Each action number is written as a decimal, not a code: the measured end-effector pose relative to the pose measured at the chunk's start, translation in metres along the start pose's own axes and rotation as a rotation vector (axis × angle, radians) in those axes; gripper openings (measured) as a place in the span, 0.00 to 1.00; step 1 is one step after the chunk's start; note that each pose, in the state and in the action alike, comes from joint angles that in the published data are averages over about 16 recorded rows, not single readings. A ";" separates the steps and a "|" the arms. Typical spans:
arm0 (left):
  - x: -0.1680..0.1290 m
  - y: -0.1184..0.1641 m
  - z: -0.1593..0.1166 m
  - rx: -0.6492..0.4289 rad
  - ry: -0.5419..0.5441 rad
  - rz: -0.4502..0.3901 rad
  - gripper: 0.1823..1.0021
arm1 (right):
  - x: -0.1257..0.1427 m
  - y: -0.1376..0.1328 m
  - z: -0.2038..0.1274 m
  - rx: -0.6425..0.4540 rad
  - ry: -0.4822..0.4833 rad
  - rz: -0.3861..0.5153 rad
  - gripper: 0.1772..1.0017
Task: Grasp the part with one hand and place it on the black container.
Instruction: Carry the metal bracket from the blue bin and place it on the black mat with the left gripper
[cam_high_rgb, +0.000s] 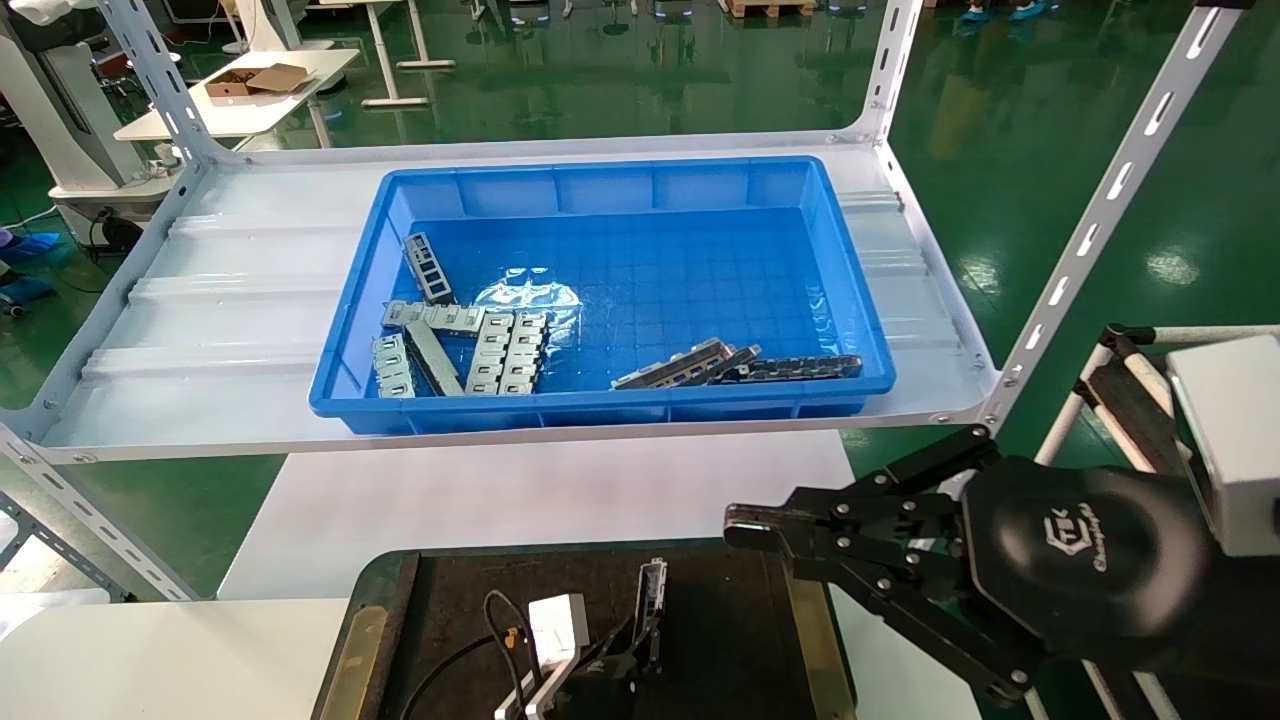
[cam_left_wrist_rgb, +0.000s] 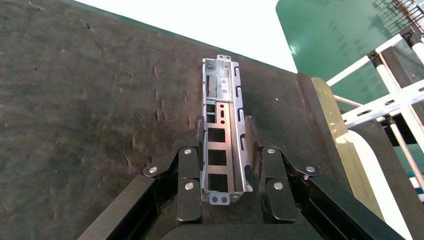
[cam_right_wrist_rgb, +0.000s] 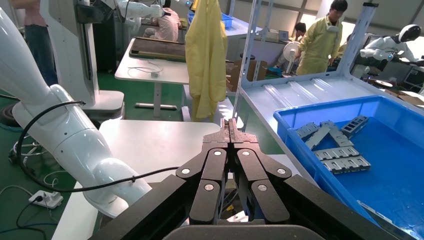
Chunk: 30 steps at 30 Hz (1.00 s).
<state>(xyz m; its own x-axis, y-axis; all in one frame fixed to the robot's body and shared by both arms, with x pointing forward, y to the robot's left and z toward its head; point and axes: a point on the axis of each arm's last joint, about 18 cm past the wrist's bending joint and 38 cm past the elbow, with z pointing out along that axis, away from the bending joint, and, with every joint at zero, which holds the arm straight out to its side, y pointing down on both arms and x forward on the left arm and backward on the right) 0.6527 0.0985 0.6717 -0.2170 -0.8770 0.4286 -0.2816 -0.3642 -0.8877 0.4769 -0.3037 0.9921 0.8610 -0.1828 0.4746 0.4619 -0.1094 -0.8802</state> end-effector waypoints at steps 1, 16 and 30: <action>0.000 0.001 0.000 -0.001 -0.001 -0.003 0.20 | 0.000 0.000 0.000 0.000 0.000 0.000 0.02; 0.003 0.004 0.000 0.000 -0.013 -0.035 0.23 | 0.000 0.000 0.000 0.000 0.000 0.000 0.06; 0.006 -0.015 -0.010 0.029 0.035 -0.051 0.43 | 0.000 0.000 0.000 0.000 0.000 0.000 0.28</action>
<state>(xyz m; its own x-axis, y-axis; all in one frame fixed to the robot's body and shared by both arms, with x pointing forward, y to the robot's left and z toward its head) 0.6469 0.1023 0.6894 -0.2358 -0.8459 0.4783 -0.2656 -0.4174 -0.8691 0.4769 -0.3037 0.9921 0.8610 -0.1828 0.4746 0.4619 -0.1094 -0.8802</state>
